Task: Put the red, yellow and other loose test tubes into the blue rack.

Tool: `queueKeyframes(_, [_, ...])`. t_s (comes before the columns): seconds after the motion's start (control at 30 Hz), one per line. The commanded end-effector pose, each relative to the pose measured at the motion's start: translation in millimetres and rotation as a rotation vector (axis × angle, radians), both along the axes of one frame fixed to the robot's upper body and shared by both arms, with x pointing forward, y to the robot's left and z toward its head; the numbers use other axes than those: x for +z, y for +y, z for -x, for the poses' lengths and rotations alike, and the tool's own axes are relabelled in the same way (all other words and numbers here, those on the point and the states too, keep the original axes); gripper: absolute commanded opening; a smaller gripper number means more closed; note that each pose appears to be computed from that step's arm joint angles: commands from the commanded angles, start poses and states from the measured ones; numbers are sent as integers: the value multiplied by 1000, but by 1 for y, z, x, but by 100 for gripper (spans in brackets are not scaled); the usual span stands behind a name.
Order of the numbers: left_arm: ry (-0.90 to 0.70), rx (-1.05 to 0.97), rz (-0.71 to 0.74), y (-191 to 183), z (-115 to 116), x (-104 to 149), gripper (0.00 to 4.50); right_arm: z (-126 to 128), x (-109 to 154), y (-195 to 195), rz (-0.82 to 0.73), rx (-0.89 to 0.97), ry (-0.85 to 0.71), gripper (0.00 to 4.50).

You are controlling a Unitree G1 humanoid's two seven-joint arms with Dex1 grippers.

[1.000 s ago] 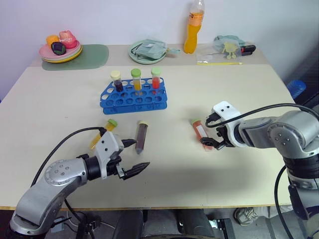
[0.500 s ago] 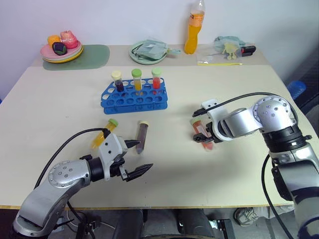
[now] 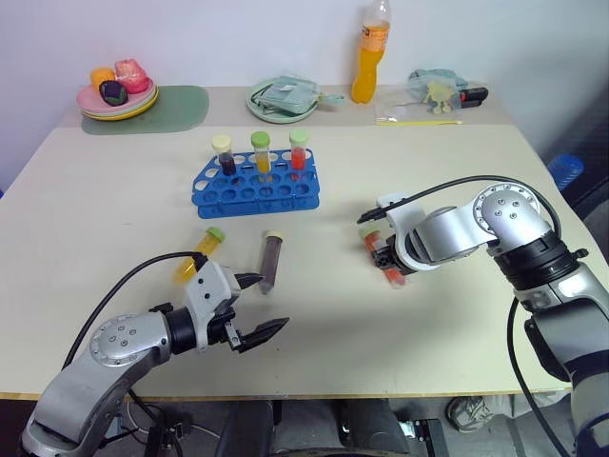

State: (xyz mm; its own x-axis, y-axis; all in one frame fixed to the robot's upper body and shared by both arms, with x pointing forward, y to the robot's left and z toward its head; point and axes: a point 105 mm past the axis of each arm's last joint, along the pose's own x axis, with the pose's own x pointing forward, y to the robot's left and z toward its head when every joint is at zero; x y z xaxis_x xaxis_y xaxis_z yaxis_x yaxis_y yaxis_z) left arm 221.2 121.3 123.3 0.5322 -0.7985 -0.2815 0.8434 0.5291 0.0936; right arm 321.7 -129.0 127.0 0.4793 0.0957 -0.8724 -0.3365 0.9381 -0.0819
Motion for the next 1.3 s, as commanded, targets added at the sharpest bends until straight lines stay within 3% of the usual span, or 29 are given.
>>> queueKeyframes(0.03, [-56, 23, 3, 4, 0, 11, 450, -8, 39, 23, -102, 78, -131, 122])
queueKeyframes(0.2, [-77, 218, 44, 34, -14, 10, 450, -13, 107, 80, -357, 354, -580, 122])
queueKeyframes(0.37, [-191, 417, 192, 53, -35, 27, 450, -39, 115, 112, -413, 511, -898, 122])
queueKeyframes(0.57, [-351, 619, 236, 77, -56, 42, 450, -75, 104, 140, -575, 443, -998, 122])
queueKeyframes(0.67, [-405, 684, 239, 84, -60, 46, 450, -85, 91, 148, -583, 415, -1035, 122])
queueKeyframes(0.9, [-399, 675, 261, 79, -50, 45, 450, -100, 67, 140, -542, 340, -1090, 122])
queueKeyframes(1.3, [-377, 633, 271, 71, -47, 46, 450, -111, 51, 131, -484, 305, -1107, 122])
